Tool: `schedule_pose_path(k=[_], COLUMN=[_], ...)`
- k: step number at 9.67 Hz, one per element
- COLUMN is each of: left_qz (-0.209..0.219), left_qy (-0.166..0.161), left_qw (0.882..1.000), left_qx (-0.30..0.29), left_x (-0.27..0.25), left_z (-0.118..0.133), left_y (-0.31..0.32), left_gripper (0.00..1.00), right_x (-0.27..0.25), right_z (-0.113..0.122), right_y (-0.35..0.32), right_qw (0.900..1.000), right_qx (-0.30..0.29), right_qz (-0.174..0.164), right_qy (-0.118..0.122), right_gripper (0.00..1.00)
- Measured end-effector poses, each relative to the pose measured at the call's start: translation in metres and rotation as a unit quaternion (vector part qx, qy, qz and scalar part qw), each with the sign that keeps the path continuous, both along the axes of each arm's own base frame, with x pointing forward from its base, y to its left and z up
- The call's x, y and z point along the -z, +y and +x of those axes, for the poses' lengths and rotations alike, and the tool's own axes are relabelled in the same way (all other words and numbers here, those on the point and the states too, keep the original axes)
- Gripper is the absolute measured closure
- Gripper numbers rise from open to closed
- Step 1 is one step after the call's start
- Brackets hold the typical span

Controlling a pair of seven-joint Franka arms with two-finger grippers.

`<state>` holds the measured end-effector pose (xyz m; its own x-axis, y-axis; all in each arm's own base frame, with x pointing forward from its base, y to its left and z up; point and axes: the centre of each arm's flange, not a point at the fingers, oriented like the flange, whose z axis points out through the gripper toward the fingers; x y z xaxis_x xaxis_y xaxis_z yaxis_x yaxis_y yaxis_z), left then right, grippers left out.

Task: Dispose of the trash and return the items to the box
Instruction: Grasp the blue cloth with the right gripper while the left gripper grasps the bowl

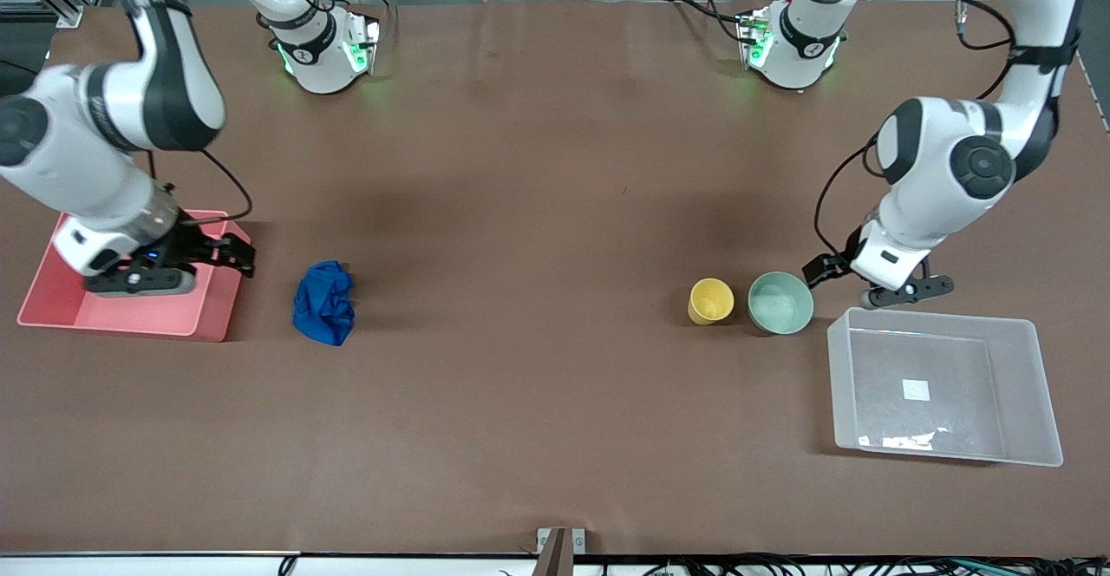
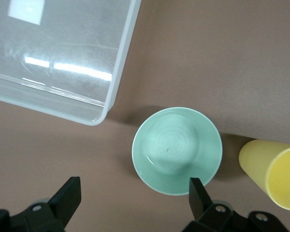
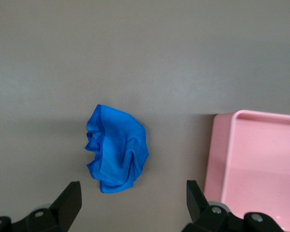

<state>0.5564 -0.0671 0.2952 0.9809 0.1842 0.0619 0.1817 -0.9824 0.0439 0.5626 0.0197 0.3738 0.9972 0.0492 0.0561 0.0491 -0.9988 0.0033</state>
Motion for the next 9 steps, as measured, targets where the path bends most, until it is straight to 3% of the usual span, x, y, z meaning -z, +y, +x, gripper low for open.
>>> schedule_pose_path(k=[4, 5, 6, 9], left_qz=[-0.013, -0.014, -0.015, -0.017], left_qy=[-0.001, 0.004, 0.008, 0.006], left_qw=[1.0, 1.0, 1.0, 1.0], left_qx=[-0.015, -0.015, -0.015, -0.013], left_x=[0.069, 0.08, 0.087, 0.088], left_z=[-0.002, -0.003, -0.004, -0.001], left_y=[0.013, 0.012, 0.011, 0.008], left_gripper=[0.26, 0.37, 0.41, 0.87], right_x=[0.085, 0.106, 0.128, 0.177], right_z=[-0.017, -0.017, -0.016, -0.014], right_y=[0.027, 0.035, 0.038, 0.037], right_qw=[0.999, 0.999, 0.999, 0.999], right_qx=[0.014, 0.016, 0.016, 0.017], right_qz=[-0.002, -0.003, -0.003, -0.003], right_qy=[0.042, 0.047, 0.046, 0.042], right_gripper=[0.04, 0.04, 0.04, 0.07])
